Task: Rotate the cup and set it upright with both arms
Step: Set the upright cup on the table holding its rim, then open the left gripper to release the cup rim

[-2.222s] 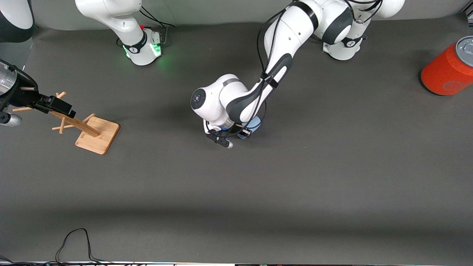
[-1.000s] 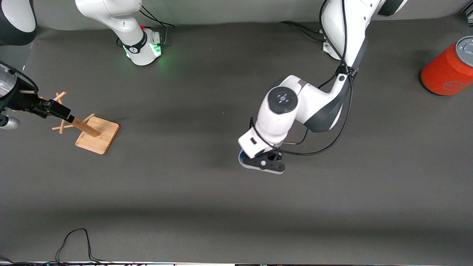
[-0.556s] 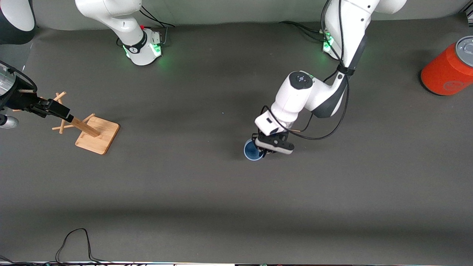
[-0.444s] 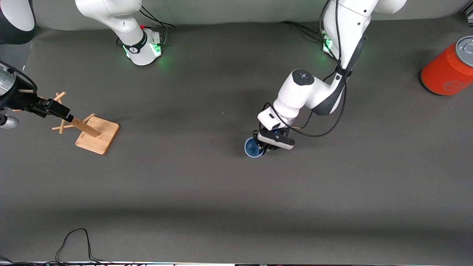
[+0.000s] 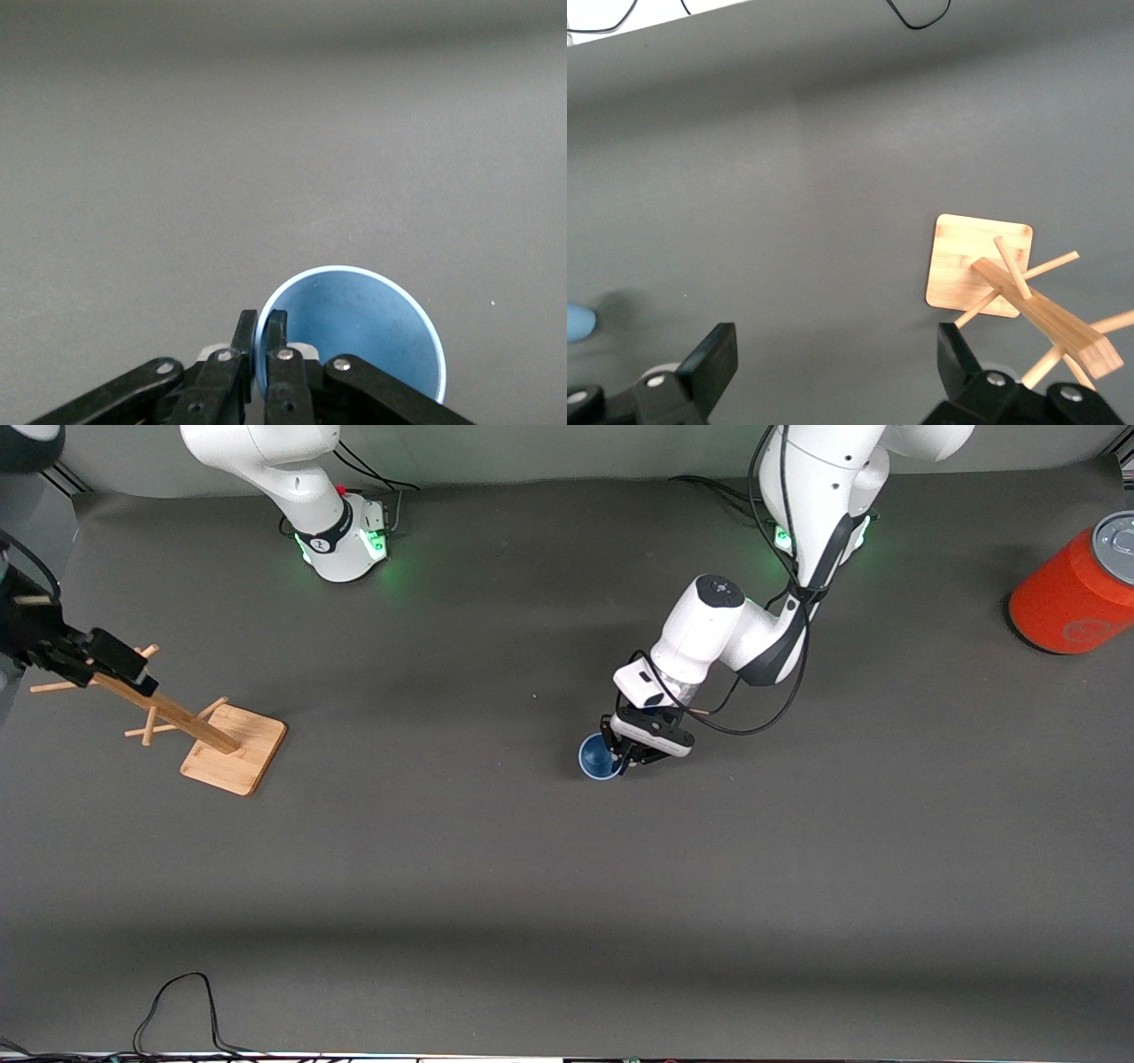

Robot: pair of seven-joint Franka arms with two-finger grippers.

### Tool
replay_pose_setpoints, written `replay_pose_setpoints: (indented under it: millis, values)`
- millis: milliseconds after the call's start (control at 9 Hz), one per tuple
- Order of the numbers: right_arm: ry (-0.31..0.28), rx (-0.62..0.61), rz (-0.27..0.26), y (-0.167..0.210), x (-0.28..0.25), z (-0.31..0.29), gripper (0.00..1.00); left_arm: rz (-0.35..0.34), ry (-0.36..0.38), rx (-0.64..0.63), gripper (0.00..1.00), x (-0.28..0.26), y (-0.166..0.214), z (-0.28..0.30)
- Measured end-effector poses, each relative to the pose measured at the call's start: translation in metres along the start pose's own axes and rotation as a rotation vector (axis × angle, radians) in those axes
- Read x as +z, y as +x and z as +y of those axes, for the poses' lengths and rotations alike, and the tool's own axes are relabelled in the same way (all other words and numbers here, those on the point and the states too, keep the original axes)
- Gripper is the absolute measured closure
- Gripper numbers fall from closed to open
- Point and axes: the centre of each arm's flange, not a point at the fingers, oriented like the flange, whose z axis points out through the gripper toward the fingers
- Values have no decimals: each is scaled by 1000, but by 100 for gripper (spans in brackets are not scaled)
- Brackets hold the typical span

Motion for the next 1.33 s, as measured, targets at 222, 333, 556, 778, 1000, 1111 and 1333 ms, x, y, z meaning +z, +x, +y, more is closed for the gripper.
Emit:
replay_pose_setpoints:
  millis: [222,333,556,778,1000,1111,1333]
  values:
    - [-6,-24,-31,-5,10,-5,0,16,30,28,90,6,-10,6]
    - [-11,-52,-48,-6,19,-13,0,14,32,30,75,9,-16,11]
    - [-23,-89,-82,8,43,-20,0,11,33,27,43,11,-19,13]
    - [-34,-115,-99,30,63,-21,0,3,41,22,12,9,-15,12]
    - [-39,-141,-109,44,74,-22,0,-113,99,3,0,-5,10,20]
    - [-41,-141,-111,47,76,-19,0,-177,129,-8,0,-26,41,31]
    - [-41,-139,-108,48,74,-17,0,-263,180,-36,0,-64,94,36]
